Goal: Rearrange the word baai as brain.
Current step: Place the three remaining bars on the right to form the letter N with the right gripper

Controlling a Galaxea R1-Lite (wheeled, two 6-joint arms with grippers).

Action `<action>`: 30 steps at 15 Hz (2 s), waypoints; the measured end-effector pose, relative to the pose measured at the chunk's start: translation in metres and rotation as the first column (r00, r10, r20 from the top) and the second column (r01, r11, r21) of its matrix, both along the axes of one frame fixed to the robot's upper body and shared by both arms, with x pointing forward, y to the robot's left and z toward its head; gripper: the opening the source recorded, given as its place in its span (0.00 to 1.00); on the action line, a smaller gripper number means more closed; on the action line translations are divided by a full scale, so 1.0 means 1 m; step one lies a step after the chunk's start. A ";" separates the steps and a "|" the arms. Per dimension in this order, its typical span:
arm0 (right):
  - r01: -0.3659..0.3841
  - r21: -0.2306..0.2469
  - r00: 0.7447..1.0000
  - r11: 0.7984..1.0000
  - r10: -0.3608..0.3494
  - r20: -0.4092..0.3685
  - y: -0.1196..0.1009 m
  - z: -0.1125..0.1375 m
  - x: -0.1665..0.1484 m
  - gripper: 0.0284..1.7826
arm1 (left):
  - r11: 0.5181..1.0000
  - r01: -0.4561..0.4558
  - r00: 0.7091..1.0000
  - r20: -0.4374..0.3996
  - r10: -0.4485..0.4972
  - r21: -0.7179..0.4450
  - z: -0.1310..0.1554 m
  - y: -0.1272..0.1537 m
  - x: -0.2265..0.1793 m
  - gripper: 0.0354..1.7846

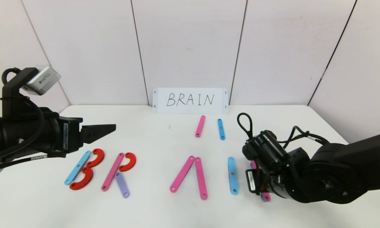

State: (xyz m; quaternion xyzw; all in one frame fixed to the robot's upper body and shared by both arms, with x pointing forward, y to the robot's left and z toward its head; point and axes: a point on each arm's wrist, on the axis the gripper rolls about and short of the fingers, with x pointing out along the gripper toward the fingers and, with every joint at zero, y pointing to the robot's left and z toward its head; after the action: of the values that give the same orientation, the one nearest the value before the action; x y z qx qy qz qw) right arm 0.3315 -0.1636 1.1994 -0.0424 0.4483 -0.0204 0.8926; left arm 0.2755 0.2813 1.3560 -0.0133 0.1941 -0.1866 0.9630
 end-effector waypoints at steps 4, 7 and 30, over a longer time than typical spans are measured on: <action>0.006 0.001 1.000 1.000 -0.006 -0.002 0.007 -0.012 0.003 0.60 | 1.000 -0.001 1.000 0.002 0.001 0.000 0.000 0.000 0.000 0.97; 0.008 0.000 1.000 1.000 -0.008 0.007 0.008 -0.011 0.004 0.83 | 1.000 -0.001 1.000 0.002 0.001 0.000 0.000 0.000 0.000 0.97; -0.078 -0.028 0.965 0.997 0.083 0.248 0.055 -0.002 0.165 0.97 | 1.000 -0.006 1.000 -0.025 0.006 0.008 -0.005 -0.001 0.006 0.97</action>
State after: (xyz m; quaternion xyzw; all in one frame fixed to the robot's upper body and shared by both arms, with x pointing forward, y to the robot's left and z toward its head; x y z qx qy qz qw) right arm 0.4968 -0.1090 1.1975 -0.0655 0.3303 0.0068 0.9416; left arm 0.2816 0.2805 1.3507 -0.0124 0.2068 -0.1829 0.9610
